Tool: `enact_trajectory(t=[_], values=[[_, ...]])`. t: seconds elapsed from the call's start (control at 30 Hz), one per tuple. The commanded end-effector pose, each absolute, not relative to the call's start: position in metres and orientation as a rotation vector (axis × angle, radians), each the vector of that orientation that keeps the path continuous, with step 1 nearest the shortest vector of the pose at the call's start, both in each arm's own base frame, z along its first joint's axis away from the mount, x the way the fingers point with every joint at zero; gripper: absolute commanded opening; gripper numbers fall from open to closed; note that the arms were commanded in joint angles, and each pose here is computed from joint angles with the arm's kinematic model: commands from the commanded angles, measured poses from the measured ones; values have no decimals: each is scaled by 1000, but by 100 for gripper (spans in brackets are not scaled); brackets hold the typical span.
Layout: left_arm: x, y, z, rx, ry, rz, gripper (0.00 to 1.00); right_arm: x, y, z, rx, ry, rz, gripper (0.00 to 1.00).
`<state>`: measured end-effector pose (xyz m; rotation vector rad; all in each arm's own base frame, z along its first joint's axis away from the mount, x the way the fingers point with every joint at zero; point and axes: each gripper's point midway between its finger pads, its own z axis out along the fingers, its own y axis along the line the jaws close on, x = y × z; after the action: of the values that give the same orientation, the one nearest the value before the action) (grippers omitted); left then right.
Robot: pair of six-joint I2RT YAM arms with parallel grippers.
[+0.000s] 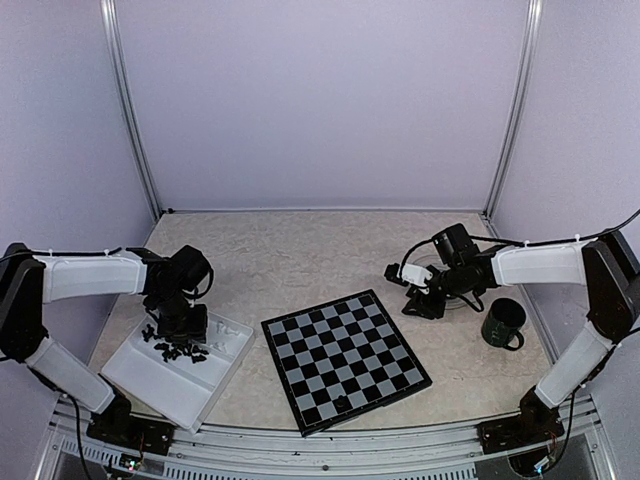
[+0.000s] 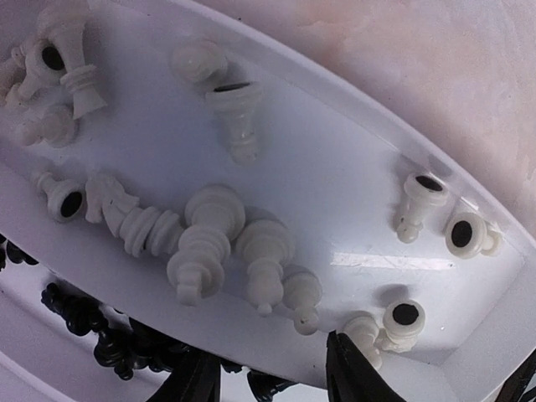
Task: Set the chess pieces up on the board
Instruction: Move the storage box to the center of the board.
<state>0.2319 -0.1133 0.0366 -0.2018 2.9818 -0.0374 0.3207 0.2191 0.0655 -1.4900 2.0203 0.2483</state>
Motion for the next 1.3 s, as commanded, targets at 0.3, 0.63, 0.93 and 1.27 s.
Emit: enact_trajectory(t=[0.3, 0.63, 0.93, 1.27], values=[[261, -143, 48, -76, 2908, -81, 43, 315, 218, 52, -1521, 2047, 246, 46], [287, -155, 41, -78, 2881, -115, 43, 314, 218, 51, -1519, 2057, 253, 46], [320, -159, 50, -36, 2850, -110, 43, 314, 219, 51, -1517, 2062, 257, 46], [319, -111, 96, -185, 2756, -35, 43, 314, 219, 49, -1525, 2062, 259, 46]])
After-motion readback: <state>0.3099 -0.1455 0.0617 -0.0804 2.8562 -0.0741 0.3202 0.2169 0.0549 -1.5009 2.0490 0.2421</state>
